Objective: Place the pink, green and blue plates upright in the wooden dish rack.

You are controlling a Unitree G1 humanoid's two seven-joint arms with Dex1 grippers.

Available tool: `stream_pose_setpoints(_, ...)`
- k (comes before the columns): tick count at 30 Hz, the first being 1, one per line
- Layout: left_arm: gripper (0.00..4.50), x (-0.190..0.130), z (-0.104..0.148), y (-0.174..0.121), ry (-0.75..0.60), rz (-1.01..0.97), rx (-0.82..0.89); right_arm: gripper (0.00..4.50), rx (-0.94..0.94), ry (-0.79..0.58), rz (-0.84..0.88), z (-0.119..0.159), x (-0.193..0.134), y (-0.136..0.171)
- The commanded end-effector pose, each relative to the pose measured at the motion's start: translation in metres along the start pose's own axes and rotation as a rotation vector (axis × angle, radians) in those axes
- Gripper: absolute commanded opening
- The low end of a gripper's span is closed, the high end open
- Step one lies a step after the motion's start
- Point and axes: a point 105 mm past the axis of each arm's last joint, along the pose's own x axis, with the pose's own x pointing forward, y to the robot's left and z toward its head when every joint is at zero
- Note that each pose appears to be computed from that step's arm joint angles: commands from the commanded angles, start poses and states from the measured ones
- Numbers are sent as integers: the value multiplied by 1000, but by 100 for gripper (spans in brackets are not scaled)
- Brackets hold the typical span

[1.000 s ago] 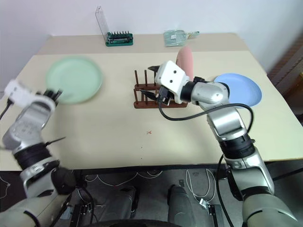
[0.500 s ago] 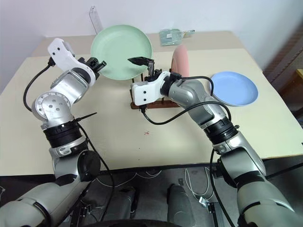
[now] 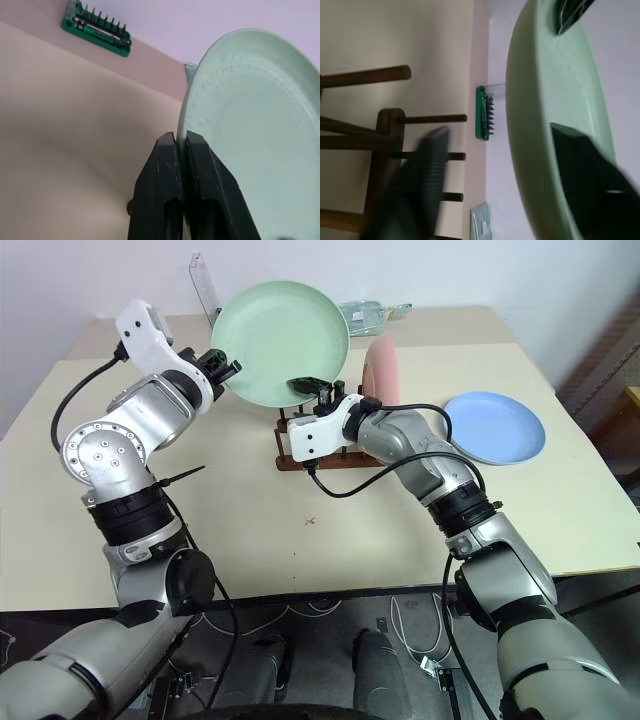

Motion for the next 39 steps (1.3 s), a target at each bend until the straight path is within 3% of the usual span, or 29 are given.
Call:
stream_pose_setpoints(1, 0, -7, 18, -19, -74, -74, 21, 73, -27, -12, -84, 5, -2, -27)
stream_pose_setpoints(2, 0, -7, 20, -20, -86, -83, 10, 17, -30, -13, -85, 5, -2, -27)
stream_pose_setpoints(3, 0, -8, 23, -23, -106, -104, -13, 3, -35, -14, -87, 6, -2, -28)
stream_pose_setpoints(6, 93, -13, 40, -28, -203, -161, -109, 0, -33, -22, -93, 8, -3, -28)
stream_pose_setpoints(10, 285, -18, 58, -26, -300, -170, -140, 0, -16, -30, -100, 10, -4, -29)
stream_pose_setpoints(11, 333, -19, 73, -12, -362, -124, -165, 0, 12, -44, -115, 12, -6, -32)
stream_pose_setpoints(17, 333, -40, 138, 64, -624, 116, -78, 0, 283, -191, -249, 34, -22, -67)
stream_pose_setpoints(19, 333, -44, 145, 77, -656, 154, -61, 0, 320, -216, -250, 38, -25, -70)
stream_pose_setpoints(21, 333, -47, 142, 108, -632, 256, 109, 0, 526, -305, -289, 49, -36, -84)
stream_pose_setpoints(25, 333, -29, 73, 128, -357, 162, 390, 0, 1281, -572, -328, 63, -66, -115)
stream_pose_setpoints(29, 333, -27, 30, 125, -242, 58, 496, 0, 1586, -636, -219, 71, -80, -106)
stream_pose_setpoints(32, 333, -30, 7, 116, -195, -25, 522, 0, 1662, -584, -223, 70, -82, -98)
stream_pose_setpoints(35, 333, -47, -50, 78, -75, -364, 548, 0, 1869, -352, -351, 35, -68, -79)
stream_pose_setpoints(39, 333, -69, -95, 56, 76, -595, 564, 0, 1917, -235, -449, 16, -70, -77)
